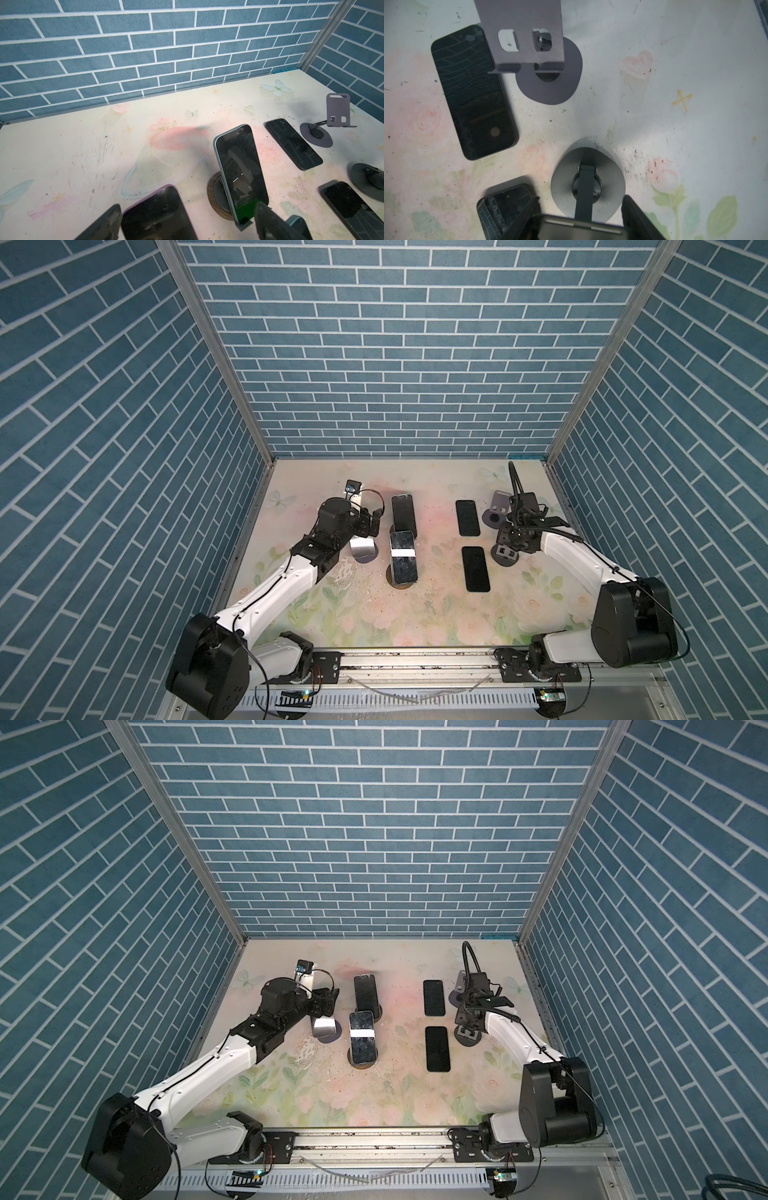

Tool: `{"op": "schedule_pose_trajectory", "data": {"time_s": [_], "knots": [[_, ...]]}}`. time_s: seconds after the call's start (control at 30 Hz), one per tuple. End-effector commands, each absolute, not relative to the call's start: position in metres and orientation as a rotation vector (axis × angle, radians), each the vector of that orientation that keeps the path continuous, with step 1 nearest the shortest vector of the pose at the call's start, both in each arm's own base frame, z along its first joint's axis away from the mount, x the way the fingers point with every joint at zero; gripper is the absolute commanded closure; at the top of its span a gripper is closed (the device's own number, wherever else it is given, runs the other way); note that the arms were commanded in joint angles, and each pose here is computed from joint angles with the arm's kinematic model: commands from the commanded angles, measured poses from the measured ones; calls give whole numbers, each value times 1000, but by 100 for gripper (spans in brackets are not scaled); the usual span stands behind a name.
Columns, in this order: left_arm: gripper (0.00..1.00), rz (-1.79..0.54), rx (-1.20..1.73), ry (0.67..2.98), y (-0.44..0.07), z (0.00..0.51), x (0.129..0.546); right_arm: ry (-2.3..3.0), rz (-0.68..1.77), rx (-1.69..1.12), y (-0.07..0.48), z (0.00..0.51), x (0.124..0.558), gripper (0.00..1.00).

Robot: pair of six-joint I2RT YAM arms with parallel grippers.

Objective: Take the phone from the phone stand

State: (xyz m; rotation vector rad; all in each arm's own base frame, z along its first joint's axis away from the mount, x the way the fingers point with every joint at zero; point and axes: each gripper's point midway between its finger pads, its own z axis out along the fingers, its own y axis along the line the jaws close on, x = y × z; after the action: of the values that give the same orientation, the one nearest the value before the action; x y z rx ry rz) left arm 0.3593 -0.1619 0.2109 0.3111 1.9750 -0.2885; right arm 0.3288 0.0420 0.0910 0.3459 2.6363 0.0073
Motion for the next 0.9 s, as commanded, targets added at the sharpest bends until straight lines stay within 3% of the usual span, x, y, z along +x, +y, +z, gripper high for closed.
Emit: {"op": "schedule_pose_trajectory", "data": {"time_s": [0.0, 0.23, 0.43, 0.63, 0.87], "knots": [[0, -301, 303, 1956, -163, 219, 358, 2636, 19, 302, 43, 87, 335, 45], [0, -309, 278, 1959, -163, 222, 359, 2664, 2, 311, 42, 77, 334, 41], [0, -299, 251, 1970, -160, 225, 361, 2651, 5, 312, 41, 88, 333, 27], [0, -227, 147, 1978, -142, 227, 364, 2555, 15, 328, 38, 120, 337, 13], [0, -174, 143, 2036, -137, 220, 364, 2423, 224, 239, 62, 168, 343, 12]]}}
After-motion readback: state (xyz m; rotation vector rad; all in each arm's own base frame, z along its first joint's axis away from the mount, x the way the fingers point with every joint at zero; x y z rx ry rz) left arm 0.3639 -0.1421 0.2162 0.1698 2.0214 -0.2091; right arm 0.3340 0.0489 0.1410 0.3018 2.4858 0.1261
